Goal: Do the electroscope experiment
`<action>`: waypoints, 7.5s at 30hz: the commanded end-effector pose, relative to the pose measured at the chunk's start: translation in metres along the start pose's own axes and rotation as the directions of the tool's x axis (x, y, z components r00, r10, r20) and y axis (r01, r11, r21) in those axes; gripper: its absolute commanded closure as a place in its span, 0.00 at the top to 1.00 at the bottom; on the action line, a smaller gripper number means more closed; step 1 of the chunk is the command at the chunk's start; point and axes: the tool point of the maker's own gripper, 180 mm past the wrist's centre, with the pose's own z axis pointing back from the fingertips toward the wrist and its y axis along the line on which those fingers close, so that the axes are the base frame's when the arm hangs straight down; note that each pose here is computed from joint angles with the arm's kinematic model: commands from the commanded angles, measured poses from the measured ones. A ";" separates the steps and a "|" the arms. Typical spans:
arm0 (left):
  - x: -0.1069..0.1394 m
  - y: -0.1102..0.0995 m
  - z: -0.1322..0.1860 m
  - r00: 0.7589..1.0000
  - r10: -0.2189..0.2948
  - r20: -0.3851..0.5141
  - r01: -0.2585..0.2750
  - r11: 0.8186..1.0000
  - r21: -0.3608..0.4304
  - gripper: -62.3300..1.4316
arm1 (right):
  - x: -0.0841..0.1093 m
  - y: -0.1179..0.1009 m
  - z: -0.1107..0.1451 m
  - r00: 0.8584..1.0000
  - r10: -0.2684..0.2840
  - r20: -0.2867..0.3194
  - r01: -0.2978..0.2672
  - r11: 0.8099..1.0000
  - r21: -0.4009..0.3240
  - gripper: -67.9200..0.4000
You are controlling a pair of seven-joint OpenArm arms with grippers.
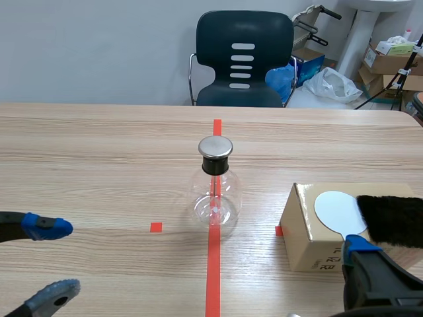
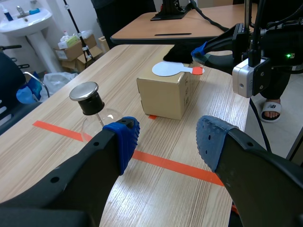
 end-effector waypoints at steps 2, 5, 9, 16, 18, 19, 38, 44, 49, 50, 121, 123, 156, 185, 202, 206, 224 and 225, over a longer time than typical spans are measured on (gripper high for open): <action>0.010 0.001 -0.003 0.999 -0.001 0.038 0.001 1.000 0.004 0.50 | -0.004 -0.015 -0.004 1.000 -0.005 0.001 0.005 0.997 -0.074 0.02; 0.010 0.001 -0.003 0.999 -0.001 0.038 0.001 1.000 0.004 0.50 | -0.004 -0.015 -0.004 1.000 -0.005 0.001 0.005 0.997 -0.074 0.02; 0.010 0.001 -0.003 0.999 -0.001 0.038 0.001 1.000 0.004 0.50 | -0.004 -0.015 -0.004 1.000 -0.005 0.002 0.005 0.997 -0.075 0.06; 0.010 0.001 -0.003 0.999 -0.001 0.038 0.001 1.000 0.003 0.50 | -0.002 -0.021 -0.012 1.000 -0.002 0.018 0.004 0.994 -0.105 0.31; 0.010 0.001 -0.003 0.999 -0.001 0.038 0.001 1.000 0.003 0.50 | 0.000 -0.023 -0.015 1.000 -0.002 0.028 0.005 0.994 -0.113 0.38; 0.010 0.001 -0.003 0.999 -0.001 0.038 0.001 1.000 0.003 0.50 | 0.001 -0.024 -0.016 1.000 -0.002 0.029 0.005 0.993 -0.118 0.40; 0.009 0.001 -0.003 0.999 -0.001 0.037 0.001 1.000 0.003 0.50 | 0.045 -0.006 -0.022 0.985 -0.158 0.066 0.162 0.984 -0.073 0.92; 0.010 0.001 -0.003 0.999 -0.001 0.038 0.001 1.000 0.004 0.50 | 0.046 0.016 -0.015 0.988 -0.145 0.056 0.146 0.989 -0.013 0.93; 0.010 0.001 -0.003 0.999 -0.001 0.038 0.001 1.000 0.004 0.50 | 0.040 0.024 -0.012 0.987 -0.158 0.032 0.158 0.987 0.013 0.93; 0.010 0.001 -0.003 0.999 -0.001 0.038 0.001 1.000 0.004 0.50 | 0.037 0.025 -0.011 0.987 -0.161 0.025 0.160 0.987 0.017 0.93; 0.009 0.001 -0.003 0.999 -0.002 0.037 0.002 1.000 0.004 0.50 | -0.031 0.019 -0.013 0.998 -0.041 -0.040 0.041 0.999 -0.004 0.69; 0.009 0.001 -0.003 0.999 -0.002 0.037 0.002 1.000 0.004 0.50 | -0.029 0.018 -0.013 0.999 -0.041 -0.034 0.041 0.999 -0.004 0.62; 0.009 0.001 -0.003 0.999 -0.002 0.037 0.002 1.000 0.004 0.50 | -0.028 0.018 -0.013 0.999 -0.022 -0.026 0.021 1.000 -0.008 0.02; 0.009 0.001 -0.003 0.999 -0.002 0.037 0.002 1.000 0.004 0.50 | -0.028 0.018 -0.013 0.999 -0.022 -0.026 0.022 1.000 -0.007 0.02; 0.009 0.001 -0.003 0.999 -0.002 0.037 0.002 1.000 0.004 0.50 | -0.028 0.018 -0.013 0.999 -0.022 -0.027 0.022 1.000 -0.007 0.02; 0.009 0.001 -0.003 0.999 -0.002 0.037 0.002 1.000 0.004 0.50 | -0.028 0.018 -0.013 0.999 -0.022 -0.027 0.022 1.000 -0.007 0.02; 0.009 0.001 -0.003 0.999 -0.002 0.037 0.002 1.000 0.004 0.50 | -0.028 0.018 -0.013 0.999 -0.022 -0.026 0.022 1.000 -0.007 0.02; 0.009 0.001 -0.003 0.999 -0.002 0.037 0.002 1.000 0.004 0.50 | -0.028 0.018 -0.013 0.999 -0.022 -0.026 0.022 1.000 -0.007 0.02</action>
